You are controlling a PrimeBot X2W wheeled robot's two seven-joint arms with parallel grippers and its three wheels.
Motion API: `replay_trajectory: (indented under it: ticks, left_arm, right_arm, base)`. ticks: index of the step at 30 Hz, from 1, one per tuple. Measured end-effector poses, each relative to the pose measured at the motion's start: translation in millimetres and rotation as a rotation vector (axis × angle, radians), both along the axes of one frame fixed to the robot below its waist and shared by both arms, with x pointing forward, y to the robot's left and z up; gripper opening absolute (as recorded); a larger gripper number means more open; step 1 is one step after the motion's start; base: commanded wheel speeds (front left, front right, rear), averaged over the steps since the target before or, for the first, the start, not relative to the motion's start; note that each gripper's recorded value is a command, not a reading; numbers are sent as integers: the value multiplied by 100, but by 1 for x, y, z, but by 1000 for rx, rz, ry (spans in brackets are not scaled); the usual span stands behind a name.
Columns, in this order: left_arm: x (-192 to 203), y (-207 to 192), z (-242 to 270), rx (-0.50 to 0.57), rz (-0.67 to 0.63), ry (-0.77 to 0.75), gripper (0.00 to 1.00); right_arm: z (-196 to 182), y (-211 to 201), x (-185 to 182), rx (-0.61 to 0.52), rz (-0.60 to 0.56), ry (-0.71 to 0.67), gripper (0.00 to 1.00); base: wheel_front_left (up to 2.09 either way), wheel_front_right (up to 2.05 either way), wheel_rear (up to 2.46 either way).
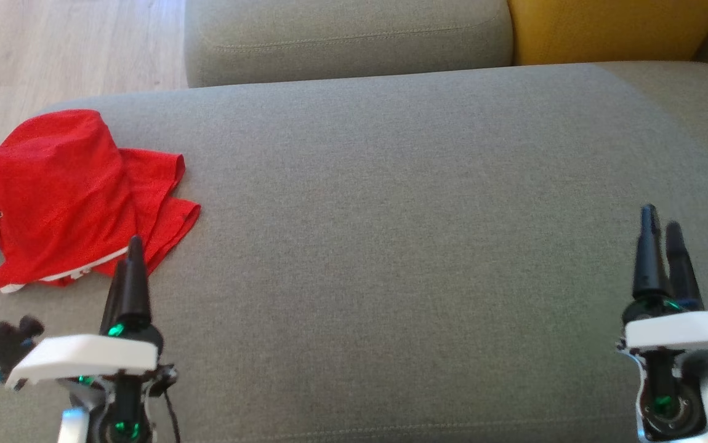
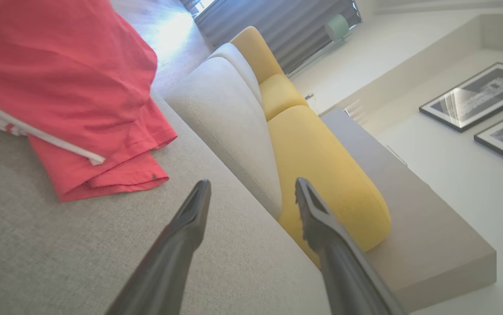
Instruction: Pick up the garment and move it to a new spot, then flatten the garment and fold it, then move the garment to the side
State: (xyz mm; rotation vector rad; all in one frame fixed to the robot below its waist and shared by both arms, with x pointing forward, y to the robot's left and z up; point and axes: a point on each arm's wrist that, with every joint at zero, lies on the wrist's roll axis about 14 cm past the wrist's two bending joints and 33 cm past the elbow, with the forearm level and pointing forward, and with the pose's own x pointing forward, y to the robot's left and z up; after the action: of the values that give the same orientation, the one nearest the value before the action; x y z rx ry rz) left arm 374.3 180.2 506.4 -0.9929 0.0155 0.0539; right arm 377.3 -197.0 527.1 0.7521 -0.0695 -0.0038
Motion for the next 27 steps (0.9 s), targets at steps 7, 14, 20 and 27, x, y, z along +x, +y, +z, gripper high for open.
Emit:
replay_trajectory:
  ticks: [7, 14, 20, 27]
  left_arm:
    - [4, -24, 20, 164, -70, -67, 100]
    - [5, -39, 24, 279, -102, -93, 100]
    - [3, -56, 22, 470, -159, -104, 100]
    - [1, -66, 6, 672, -181, -57, 100]
  right_arm:
    - [19, 15, 4, -160, 34, -61, 100]
    - [25, 26, 5, -294, 53, -89, 100]
    - [27, 30, 7, -422, 55, -105, 100]
    - [15, 34, 7, -509, 67, -81, 100]
  base:
    - [0, 0, 0]
    - [0, 0, 0]
    - [0, 0, 0]
    - [0, 0, 0]
